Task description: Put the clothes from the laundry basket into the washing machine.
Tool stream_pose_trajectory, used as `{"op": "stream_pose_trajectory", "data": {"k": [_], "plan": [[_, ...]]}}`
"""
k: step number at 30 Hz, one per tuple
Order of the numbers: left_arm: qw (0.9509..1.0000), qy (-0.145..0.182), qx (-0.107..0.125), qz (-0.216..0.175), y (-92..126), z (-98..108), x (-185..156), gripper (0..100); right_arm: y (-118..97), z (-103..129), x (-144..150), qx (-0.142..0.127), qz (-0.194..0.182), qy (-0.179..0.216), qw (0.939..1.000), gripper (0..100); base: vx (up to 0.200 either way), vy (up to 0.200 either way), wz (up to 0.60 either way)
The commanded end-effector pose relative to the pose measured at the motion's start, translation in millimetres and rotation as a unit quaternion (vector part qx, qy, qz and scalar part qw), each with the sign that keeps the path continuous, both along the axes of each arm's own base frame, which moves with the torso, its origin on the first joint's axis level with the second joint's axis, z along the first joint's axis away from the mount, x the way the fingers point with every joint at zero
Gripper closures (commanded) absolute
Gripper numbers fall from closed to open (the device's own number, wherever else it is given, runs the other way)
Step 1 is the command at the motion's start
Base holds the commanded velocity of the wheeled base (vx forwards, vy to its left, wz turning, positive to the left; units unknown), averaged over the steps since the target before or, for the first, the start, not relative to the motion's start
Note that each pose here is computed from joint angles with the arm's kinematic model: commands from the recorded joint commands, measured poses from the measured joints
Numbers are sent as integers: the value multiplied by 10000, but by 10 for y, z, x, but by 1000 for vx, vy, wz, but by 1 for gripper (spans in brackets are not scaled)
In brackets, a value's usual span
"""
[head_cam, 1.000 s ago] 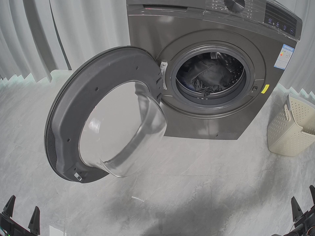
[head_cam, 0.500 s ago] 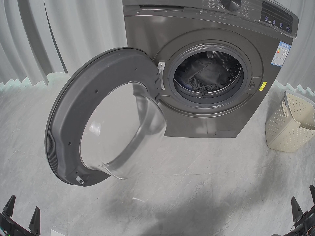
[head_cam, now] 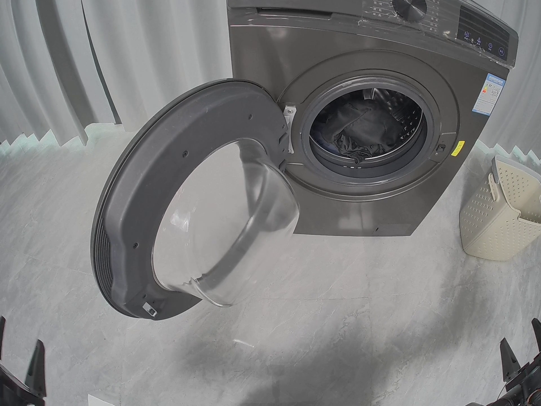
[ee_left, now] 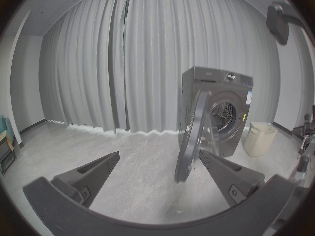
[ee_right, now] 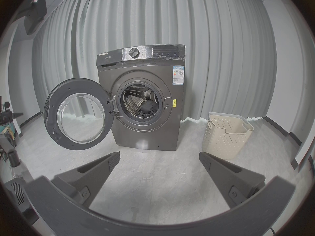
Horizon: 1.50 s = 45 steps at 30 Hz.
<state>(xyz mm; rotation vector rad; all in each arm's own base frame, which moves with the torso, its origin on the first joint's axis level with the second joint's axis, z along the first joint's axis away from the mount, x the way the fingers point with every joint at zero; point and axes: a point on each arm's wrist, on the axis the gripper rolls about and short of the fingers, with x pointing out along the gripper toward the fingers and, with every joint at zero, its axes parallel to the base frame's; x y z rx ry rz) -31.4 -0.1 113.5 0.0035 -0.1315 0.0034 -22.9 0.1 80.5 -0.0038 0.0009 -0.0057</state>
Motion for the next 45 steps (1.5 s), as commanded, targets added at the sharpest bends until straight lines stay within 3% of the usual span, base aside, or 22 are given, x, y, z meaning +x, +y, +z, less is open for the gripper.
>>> {"op": "stream_pose_trajectory", "data": {"k": [1, 7, 17, 25, 26, 31, 32, 33, 34, 35, 37, 38, 39, 41, 45], "plan": [[9965, 213, 38, -805, -18, 725, 132, 0, 0, -53, 1, 4, -2, 11, 10000, 0, 0, 0, 0], [9824, 946, -104, -1608, -84, 962, 682, 0, 0, -53, 1, 4, 6, 11, 10000, 0, 0, 0, 0], [9651, 1414, -120, -2199, -179, 1039, 1341, 0, 0, -53, 1, -4, 6, 11, 10000, 0, 0, 0, 0], [9552, 1497, -113, -2551, -308, 1051, 1776, 0, 0, -53, 1, -4, 6, 11, 10000, 0, 0, 0, 0], [9505, 1471, -90, -2735, -378, 1044, 1847, 0, 0, -53, 1, -4, 6, 11, 10000, 0, 0, 0, 0], [9362, 1435, -57, -3207, -565, 1020, 1914, 0, 0, -53, 1, -4, 6, 11, 10000, 0, 0, 0, 0], [9356, 1430, -61, -3228, -572, 1021, 1912, 0, 0, -53, 1, -4, 6, 11, 10000, 0, 0, 0, 0], [9263, 1424, -108, -3486, -652, 1027, 1857, 0, 0, -53, 1, -4, 6, 11, 10000, 0, 0, 0, 0], [9250, 1422, -116, -3521, -663, 1028, 1844, 0, 0, -53, 1, -4, 6, 11, 10000, 0, 0, 0, 0], [9134, 1425, -162, -3811, -748, 1033, 1767, 0, 0, -53, 1, -4, 6, 11, 10000, 0, 0, 0, 0], [9010, 1383, -203, -4108, -815, 1049, 1655, 0, 0, -53, 1, -4, 6, 11, 10000, 0, 0, 0, 0], [9005, 1371, -209, -4123, -816, 1054, 1647, 0, 0, -53, 1, -4, 6, 11, 10000, 0, 0, 0, 0], [8909, 1335, -259, -4334, -852, 1076, 1561, 0, 0, -53, 1, -4, 6, 11, 10000, 0, 0, 0, 0], [8874, 1292, -303, -4415, -848, 1097, 1504, 0, 0, -53, 1, -4, 6, 11, 10000, 0, 0, 0, 0], [8893, 1180, -339, -4405, -794, 1112, 1427, 0, 0, -53, 1, -4, 6, 11, 10000, 0, 0, 0, 0]]}}
